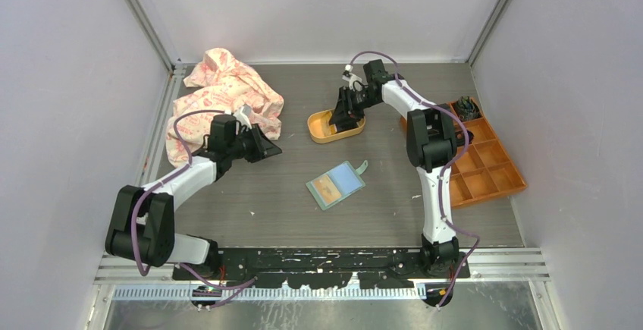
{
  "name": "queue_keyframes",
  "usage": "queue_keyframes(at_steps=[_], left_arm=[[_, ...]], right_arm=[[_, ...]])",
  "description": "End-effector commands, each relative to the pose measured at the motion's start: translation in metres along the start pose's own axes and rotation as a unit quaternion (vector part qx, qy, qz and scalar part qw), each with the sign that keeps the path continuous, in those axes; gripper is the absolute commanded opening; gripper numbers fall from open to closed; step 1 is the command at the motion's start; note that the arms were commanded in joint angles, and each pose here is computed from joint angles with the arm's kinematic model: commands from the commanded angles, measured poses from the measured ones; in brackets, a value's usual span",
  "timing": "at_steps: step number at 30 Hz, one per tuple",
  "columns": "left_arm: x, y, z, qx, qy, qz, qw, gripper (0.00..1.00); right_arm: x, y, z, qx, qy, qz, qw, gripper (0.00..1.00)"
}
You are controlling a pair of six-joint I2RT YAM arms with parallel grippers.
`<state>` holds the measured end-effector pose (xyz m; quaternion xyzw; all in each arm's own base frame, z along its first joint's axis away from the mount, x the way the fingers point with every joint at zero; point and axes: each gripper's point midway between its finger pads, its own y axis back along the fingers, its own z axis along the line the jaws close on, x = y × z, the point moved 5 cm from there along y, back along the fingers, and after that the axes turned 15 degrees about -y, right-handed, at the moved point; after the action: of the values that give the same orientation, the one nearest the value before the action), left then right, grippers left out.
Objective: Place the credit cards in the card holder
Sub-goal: Pick up the credit card from the storage box.
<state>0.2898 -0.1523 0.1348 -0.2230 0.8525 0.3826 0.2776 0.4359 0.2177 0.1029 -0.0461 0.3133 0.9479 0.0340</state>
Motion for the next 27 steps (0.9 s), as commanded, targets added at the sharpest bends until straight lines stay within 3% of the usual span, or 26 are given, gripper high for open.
queue_keyframes(at_steps=[1,10,19,27], left_arm=[[-0.009,0.006,-0.007,0.011,-0.019,-0.021,1.000,0.20],[-0.007,0.005,-0.006,0.011,-0.018,-0.018,1.000,0.20],[-0.008,-0.001,-0.007,0.024,-0.013,-0.019,0.999,0.20],[-0.026,-0.029,-0.009,0.045,-0.011,-0.021,0.999,0.27]], right_arm=[[-0.010,0.009,0.017,-0.029,0.024,-0.014,0.999,0.44],[-0.012,-0.008,0.009,-0.016,0.018,-0.007,1.000,0.48],[-0.028,0.004,-0.002,0.092,0.078,-0.068,0.990,0.56],[-0.027,-0.022,-0.004,0.094,0.076,-0.049,0.992,0.57]])
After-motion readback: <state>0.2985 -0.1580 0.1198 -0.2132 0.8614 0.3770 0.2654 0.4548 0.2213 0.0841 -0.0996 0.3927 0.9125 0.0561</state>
